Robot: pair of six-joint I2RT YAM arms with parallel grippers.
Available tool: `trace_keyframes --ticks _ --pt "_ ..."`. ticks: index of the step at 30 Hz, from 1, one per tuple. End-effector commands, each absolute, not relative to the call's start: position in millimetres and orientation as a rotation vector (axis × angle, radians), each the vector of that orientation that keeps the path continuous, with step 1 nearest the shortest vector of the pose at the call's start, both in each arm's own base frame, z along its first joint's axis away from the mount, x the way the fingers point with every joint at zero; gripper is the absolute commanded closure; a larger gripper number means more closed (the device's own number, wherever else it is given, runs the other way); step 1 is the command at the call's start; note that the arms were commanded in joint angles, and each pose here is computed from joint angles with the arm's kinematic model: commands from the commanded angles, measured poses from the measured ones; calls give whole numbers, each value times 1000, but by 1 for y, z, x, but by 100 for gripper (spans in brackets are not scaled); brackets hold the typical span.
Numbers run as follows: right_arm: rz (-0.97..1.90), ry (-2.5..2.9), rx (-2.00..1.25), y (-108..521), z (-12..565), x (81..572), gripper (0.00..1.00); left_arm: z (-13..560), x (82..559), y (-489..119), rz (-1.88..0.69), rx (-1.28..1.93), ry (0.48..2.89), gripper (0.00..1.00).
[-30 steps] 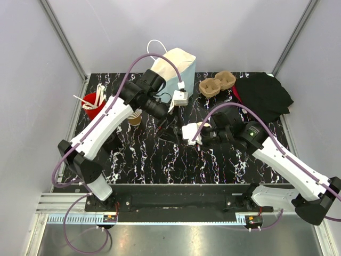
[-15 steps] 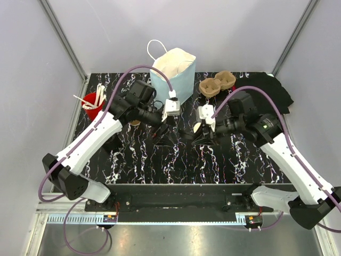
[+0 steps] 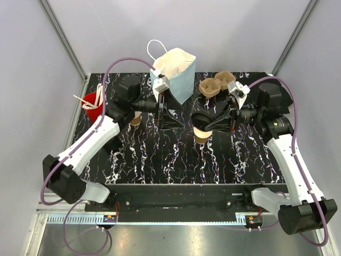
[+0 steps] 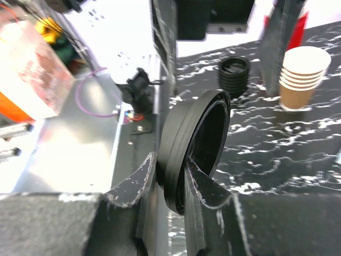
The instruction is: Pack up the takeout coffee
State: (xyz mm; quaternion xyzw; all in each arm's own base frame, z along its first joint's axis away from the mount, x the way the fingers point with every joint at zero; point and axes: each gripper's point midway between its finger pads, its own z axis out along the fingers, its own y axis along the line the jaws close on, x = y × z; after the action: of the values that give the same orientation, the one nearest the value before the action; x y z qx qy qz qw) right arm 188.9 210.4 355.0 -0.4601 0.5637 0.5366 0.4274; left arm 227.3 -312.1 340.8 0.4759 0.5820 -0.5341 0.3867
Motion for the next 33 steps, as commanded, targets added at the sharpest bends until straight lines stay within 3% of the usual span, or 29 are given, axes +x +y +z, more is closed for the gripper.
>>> trace_keyframes --ticks 1,15,33 --pt "1447 1338 -1179 207 379 179 75 367 227 -329 -1560 1096 1333 1" --pt "1485 1361 -1154 208 372 186 74 385 212 -332 -1733 994 1111 1" --pt "1456 1350 -1091 211 366 203 75 358 203 -358 -1732 1072 1214 6"
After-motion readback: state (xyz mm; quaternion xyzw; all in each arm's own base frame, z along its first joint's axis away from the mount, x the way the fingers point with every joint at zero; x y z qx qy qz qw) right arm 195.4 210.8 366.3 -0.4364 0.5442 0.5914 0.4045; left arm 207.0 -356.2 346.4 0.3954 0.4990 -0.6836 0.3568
